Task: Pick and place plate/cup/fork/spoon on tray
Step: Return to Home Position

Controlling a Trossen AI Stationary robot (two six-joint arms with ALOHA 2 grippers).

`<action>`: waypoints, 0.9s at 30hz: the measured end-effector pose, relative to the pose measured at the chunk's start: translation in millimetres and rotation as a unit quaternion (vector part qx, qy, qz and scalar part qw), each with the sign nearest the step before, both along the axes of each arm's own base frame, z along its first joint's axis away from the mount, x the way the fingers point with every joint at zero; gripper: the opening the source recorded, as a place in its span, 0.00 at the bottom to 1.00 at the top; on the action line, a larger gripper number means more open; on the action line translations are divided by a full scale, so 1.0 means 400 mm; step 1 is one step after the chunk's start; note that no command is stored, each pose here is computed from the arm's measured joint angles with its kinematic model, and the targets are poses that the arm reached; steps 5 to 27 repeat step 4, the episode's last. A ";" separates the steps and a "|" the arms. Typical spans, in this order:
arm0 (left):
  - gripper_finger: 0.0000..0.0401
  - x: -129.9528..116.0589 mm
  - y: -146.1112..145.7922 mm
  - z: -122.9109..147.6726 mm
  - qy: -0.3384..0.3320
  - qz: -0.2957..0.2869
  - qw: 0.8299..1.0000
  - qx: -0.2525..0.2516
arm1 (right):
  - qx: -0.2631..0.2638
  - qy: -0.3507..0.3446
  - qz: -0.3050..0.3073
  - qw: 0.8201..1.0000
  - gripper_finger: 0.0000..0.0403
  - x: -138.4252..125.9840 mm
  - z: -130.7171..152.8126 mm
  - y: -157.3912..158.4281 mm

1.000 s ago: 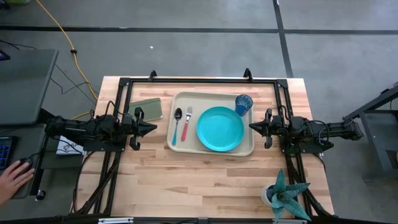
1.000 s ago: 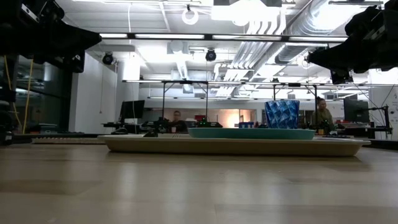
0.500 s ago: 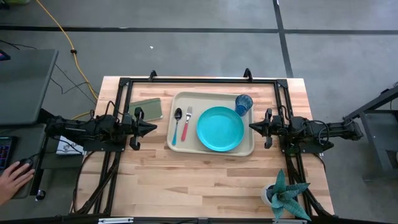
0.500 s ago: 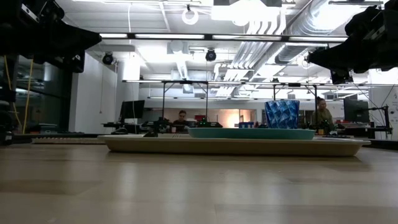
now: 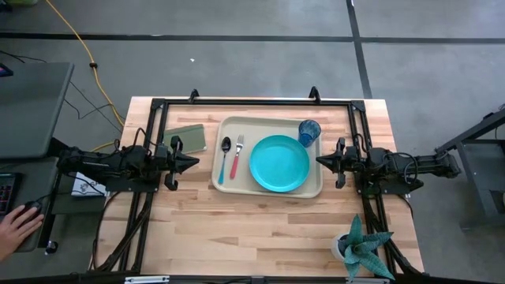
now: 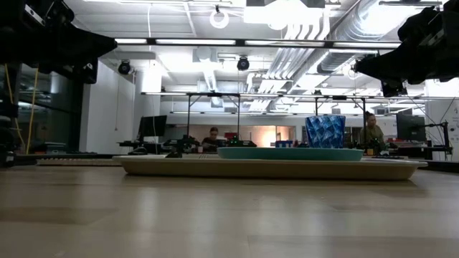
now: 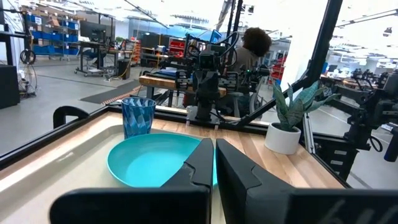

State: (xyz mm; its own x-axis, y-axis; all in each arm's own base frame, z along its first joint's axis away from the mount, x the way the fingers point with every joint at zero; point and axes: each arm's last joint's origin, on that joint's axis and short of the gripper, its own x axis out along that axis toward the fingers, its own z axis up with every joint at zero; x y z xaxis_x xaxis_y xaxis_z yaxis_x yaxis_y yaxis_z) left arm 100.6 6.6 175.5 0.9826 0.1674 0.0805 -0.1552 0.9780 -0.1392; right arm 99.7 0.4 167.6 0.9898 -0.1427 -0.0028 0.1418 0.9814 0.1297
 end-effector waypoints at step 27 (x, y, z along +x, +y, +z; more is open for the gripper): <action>0.00 0.000 0.000 0.000 0.000 0.000 1.000 0.000 | 0.000 0.000 0.000 1.000 0.00 0.000 0.000 0.000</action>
